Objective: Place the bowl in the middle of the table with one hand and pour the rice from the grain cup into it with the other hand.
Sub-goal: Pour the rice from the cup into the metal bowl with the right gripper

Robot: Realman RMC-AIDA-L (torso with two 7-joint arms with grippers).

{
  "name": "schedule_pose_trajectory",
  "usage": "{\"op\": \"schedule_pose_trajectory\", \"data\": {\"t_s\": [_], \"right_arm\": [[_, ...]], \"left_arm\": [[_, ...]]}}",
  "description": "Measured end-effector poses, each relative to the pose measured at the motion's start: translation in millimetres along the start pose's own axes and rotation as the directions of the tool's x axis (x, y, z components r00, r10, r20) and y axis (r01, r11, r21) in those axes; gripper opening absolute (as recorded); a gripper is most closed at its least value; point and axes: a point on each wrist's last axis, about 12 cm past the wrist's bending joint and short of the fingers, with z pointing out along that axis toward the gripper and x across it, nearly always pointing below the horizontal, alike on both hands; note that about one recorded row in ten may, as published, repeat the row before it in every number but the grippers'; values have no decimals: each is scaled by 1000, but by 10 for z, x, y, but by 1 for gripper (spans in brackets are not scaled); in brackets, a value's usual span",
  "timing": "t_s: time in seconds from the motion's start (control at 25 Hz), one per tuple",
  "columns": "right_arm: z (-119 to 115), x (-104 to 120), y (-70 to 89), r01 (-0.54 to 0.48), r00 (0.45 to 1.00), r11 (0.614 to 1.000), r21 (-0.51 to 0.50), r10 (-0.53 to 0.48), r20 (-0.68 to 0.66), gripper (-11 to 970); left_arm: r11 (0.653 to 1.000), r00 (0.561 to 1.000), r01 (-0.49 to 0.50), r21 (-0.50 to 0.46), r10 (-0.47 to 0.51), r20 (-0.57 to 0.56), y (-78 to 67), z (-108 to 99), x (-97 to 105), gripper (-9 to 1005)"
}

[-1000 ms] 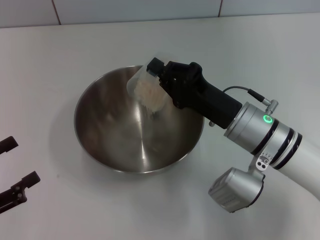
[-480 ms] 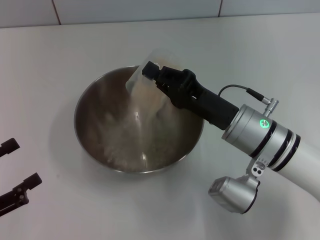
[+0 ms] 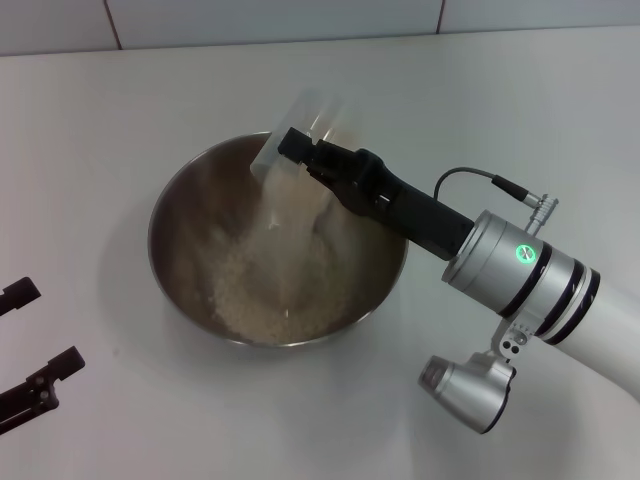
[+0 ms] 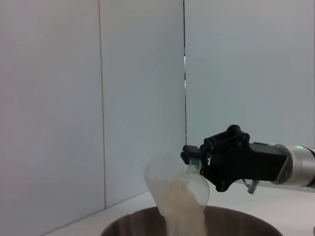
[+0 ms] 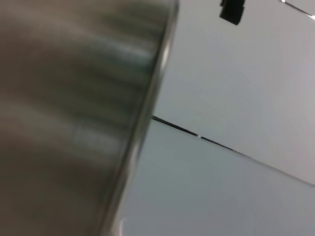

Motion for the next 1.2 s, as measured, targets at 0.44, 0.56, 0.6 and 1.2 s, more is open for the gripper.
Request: {"op": "schedule_pose_trajectory", "data": {"t_s": [0.44,0.56,0.6,1.2], "right_arm": [[-2,2,12,158,987,987,-8,-158,7,18],[-7,6,16,191,982,982,-9,-190,9,18],[-8,7,14,197,980,980,-8,-197,9,18],[-12,10,16,212,977,977,-8,-212,8,18]], "left_arm": [[1000,1000,2,1,-2,1,-5,7,4,791],[1000,1000,2,1,-2,1,-5,7,4,791],[1000,1000,2,1,-2,1,-5,8,4,791],[1000,1000,5,4,-5,1,4,18,-2,791]]}}
